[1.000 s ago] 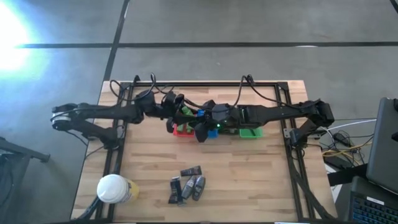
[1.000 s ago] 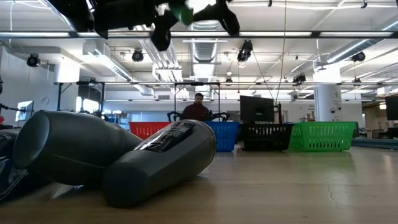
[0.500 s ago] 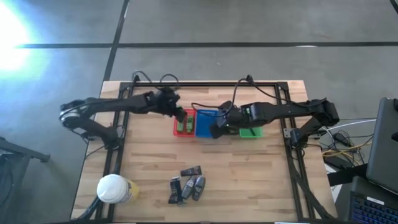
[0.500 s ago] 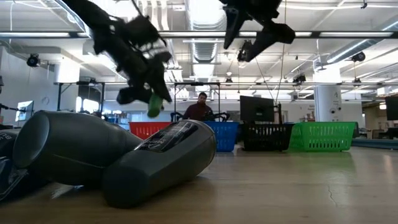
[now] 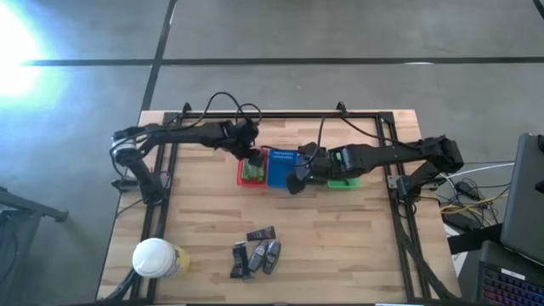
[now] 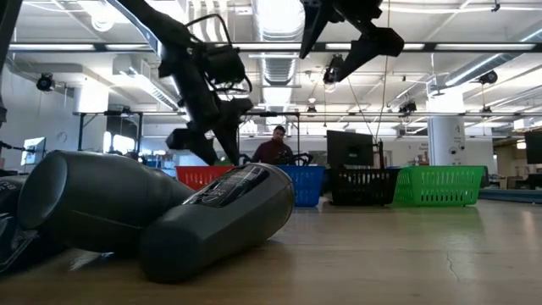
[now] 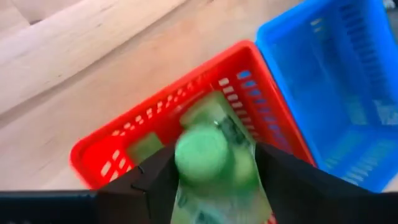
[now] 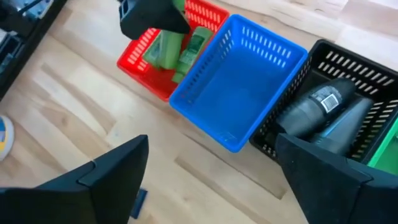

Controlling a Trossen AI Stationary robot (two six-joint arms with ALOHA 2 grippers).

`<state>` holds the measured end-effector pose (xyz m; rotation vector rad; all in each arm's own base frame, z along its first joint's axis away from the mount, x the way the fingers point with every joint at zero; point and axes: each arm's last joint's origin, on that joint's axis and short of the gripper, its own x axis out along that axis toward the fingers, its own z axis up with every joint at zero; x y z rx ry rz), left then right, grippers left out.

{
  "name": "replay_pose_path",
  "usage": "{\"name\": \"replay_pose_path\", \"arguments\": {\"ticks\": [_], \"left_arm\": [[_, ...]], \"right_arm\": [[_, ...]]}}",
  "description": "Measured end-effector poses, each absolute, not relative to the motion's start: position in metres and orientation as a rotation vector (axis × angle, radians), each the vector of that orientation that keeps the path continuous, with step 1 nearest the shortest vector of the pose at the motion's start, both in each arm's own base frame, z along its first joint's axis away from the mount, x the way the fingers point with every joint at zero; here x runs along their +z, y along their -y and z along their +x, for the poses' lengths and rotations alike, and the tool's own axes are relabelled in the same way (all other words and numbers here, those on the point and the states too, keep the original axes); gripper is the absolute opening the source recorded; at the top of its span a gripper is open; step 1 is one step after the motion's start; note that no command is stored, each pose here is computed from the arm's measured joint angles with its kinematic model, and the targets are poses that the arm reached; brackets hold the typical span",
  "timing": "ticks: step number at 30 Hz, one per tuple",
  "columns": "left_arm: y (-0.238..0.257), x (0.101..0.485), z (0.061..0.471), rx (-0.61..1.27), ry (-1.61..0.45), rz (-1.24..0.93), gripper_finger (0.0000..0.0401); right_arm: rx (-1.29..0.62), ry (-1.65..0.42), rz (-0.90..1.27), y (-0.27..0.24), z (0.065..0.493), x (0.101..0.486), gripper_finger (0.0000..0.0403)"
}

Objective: Pick & Place Travel size toiletries
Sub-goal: Put the green shampoo into the red bin, then put the blue shave cream into the blue bin

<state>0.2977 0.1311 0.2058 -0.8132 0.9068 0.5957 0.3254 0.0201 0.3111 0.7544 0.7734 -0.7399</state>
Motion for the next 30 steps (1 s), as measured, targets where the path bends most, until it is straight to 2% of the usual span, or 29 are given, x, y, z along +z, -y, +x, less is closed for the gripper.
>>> {"name": "replay_pose_path", "arguments": {"ticks": [5, 9, 15, 19, 22, 24, 30], "left_arm": [[-0.118, 0.237, 0.284, 0.512, -0.907, -0.724, 0.0219], [-0.095, 0.257, 0.27, 0.377, -0.914, -0.554, 0.0217], [-0.036, 0.261, 0.244, -0.138, -0.943, -0.179, 0.0217], [-0.002, 0.24, 0.227, -0.309, -0.952, -0.003, 0.0218], [0.014, 0.228, 0.217, -0.34, -0.964, -0.02, 0.0218], [0.019, 0.222, 0.21, -0.286, -0.99, -0.093, 0.0218], [0.025, 0.217, 0.183, -0.147, -0.987, -0.245, 0.0217]], "right_arm": [[-0.742, -0.787, 0.718, -0.026, 0.323, 0.31, 0.0359], [-0.748, -0.816, 0.692, -0.025, 0.321, 0.308, 0.0355], [-0.643, -0.898, 0.597, -0.031, 0.323, 0.304, 0.0342], [-0.485, -1.03, 0.502, -0.045, 0.333, 0.287, 0.0339], [-0.372, -1.113, 0.43, -0.061, 0.341, 0.27, 0.0343], [-0.283, -1.147, 0.373, -0.072, 0.348, 0.259, 0.0349], [-0.08, -1.077, 0.243, -0.09, 0.377, 0.235, 0.035]]}}
